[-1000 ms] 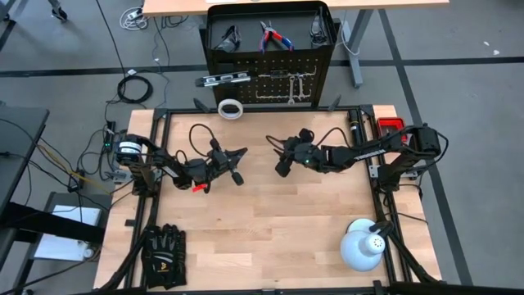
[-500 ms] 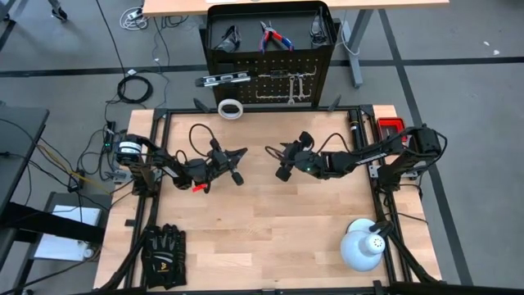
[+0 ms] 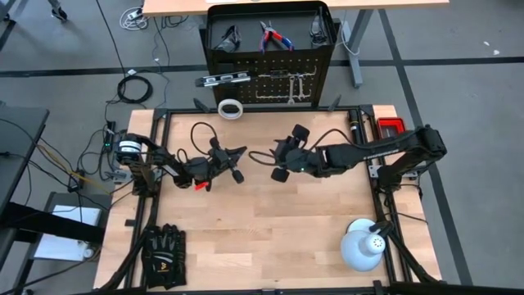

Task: Hang tools onto peg board
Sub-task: Remove the right black safety glass from the peg board

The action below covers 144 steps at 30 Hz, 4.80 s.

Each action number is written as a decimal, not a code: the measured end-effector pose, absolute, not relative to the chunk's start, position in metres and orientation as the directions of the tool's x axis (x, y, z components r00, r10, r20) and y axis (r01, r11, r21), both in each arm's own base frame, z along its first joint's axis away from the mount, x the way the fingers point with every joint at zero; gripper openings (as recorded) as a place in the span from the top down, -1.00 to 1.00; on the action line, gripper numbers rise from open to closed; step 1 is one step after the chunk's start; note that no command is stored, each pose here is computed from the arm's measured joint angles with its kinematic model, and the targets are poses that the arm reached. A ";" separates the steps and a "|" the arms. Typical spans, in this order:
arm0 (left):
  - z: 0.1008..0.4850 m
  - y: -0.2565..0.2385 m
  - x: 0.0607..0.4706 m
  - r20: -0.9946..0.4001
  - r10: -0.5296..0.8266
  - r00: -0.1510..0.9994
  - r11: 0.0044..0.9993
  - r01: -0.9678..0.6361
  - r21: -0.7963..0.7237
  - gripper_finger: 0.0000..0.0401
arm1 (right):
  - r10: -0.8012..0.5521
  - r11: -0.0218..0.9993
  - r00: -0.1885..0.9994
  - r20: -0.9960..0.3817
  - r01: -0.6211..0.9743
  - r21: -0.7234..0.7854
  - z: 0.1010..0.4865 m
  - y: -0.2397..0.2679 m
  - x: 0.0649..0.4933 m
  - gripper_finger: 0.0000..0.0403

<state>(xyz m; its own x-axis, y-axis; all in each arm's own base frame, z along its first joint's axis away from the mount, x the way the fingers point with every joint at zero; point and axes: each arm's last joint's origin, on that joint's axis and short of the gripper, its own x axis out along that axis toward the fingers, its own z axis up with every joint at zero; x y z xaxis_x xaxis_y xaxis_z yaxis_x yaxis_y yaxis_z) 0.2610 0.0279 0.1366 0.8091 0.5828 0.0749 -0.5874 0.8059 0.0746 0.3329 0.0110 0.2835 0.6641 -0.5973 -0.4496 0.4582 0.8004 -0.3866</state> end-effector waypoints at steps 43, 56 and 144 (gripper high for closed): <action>0.192 0.013 0.236 -0.004 0.533 0.846 0.843 -0.532 -0.081 1.00 | -0.601 0.794 0.638 -0.481 0.414 -0.444 0.313 0.022 0.330 0.18; 0.190 0.020 0.236 -0.173 0.456 0.873 0.851 -0.485 -0.203 1.00 | -0.555 0.830 0.662 -0.504 0.407 -0.381 0.312 0.030 0.330 0.19; 0.236 0.049 0.219 -0.106 0.402 0.909 0.875 -0.416 -0.248 1.00 | -0.555 0.810 0.628 -0.545 0.258 -0.527 0.230 0.021 0.403 0.23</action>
